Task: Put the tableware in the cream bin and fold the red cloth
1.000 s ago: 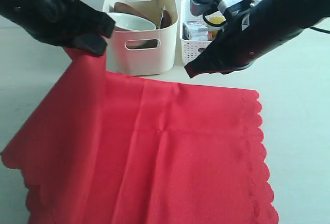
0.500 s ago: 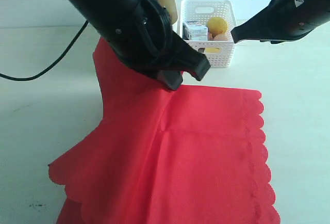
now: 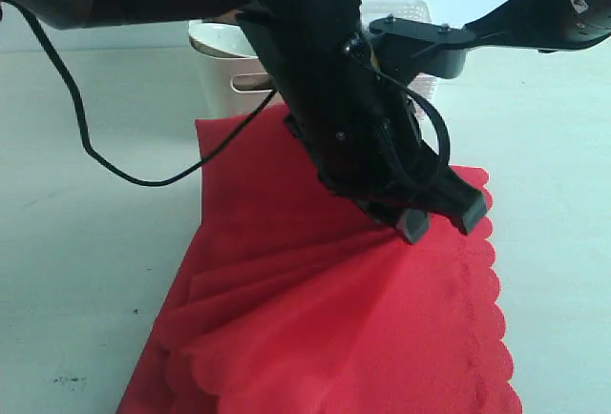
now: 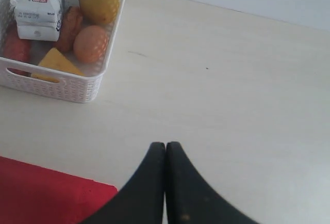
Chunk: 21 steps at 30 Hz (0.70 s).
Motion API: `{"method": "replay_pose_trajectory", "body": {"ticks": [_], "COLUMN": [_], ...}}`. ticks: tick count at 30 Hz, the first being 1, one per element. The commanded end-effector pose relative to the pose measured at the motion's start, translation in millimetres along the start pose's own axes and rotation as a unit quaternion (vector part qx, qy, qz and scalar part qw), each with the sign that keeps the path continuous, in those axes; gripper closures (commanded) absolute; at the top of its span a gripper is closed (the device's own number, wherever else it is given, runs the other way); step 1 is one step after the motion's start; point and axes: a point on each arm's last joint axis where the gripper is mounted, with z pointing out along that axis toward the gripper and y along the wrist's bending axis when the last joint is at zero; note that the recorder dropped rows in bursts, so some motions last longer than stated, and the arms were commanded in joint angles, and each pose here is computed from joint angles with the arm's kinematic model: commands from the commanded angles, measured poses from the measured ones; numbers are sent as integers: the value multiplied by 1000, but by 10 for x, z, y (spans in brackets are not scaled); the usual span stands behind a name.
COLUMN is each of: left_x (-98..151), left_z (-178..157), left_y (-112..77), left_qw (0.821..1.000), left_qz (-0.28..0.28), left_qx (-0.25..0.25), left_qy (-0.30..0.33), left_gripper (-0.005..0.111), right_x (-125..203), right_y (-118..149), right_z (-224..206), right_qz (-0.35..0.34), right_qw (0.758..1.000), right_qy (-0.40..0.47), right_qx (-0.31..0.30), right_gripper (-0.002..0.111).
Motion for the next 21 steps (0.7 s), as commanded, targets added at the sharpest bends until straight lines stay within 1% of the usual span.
{"method": "replay_pose_trajectory", "body": {"ticks": [1,2,5,6,7,9,11,13,14,16,17,18,19,20,21], "left_x": [-82,-118,-179,-188,-189,-174,-100,-50,8,105,172,209,274,305,361], "left_z": [2,-24,-81,-142,-252,-382,-710,-889,-1053,-1213,-1253,-1264,-1272,-1268,-1275], "left_y": [-72,-88,-98,-53,25,123,420,581,728,864,927,962,1026,1052,1095], "left_qw": [998,995,993,993,993,994,996,995,995,994,995,994,994,993,993], "left_qz": [43,77,88,92,87,72,37,16,-4,-20,-23,-27,-35,-36,-42], "left_qx": [14,16,10,0,-7,-12,-32,-41,-50,-59,-63,-68,-76,-83,-94], "left_qy": [-40,-58,-76,-75,-79,-81,-80,-85,-89,-87,-80,-78,-74,-71,-66], "left_gripper": [20,1,2,2,2,2,2,5,14,40,65,80,108,105,105], "right_x": [-24,-24,-11,2,8,13,45,73,98,131,152,161,171,174,171], "right_y": [-33,-33,-51,-63,-69,-64,-22,27,86,178,246,287,367,415,518], "right_z": [-17,-17,-17,-18,-18,-18,-19,-25,-32,-52,-74,-90,-125,-150,-208], "right_qz": [3,3,-4,-3,-3,-3,-7,-8,-13,-21,-23,-26,-45,-45,-23], "right_qw": [1000,1000,1000,1000,1000,1000,999,999,996,991,985,980,970,963,945], "right_qy": [-5,-5,2,9,12,15,33,48,61,78,89,93,94,95,100], "right_qx": [6,6,16,23,26,23,0,-24,-56,-109,-148,-172,-221,-250,-310], "right_gripper": [108,108,108,108,108,108,108,108,108,108,108,108,108,108,108]}}
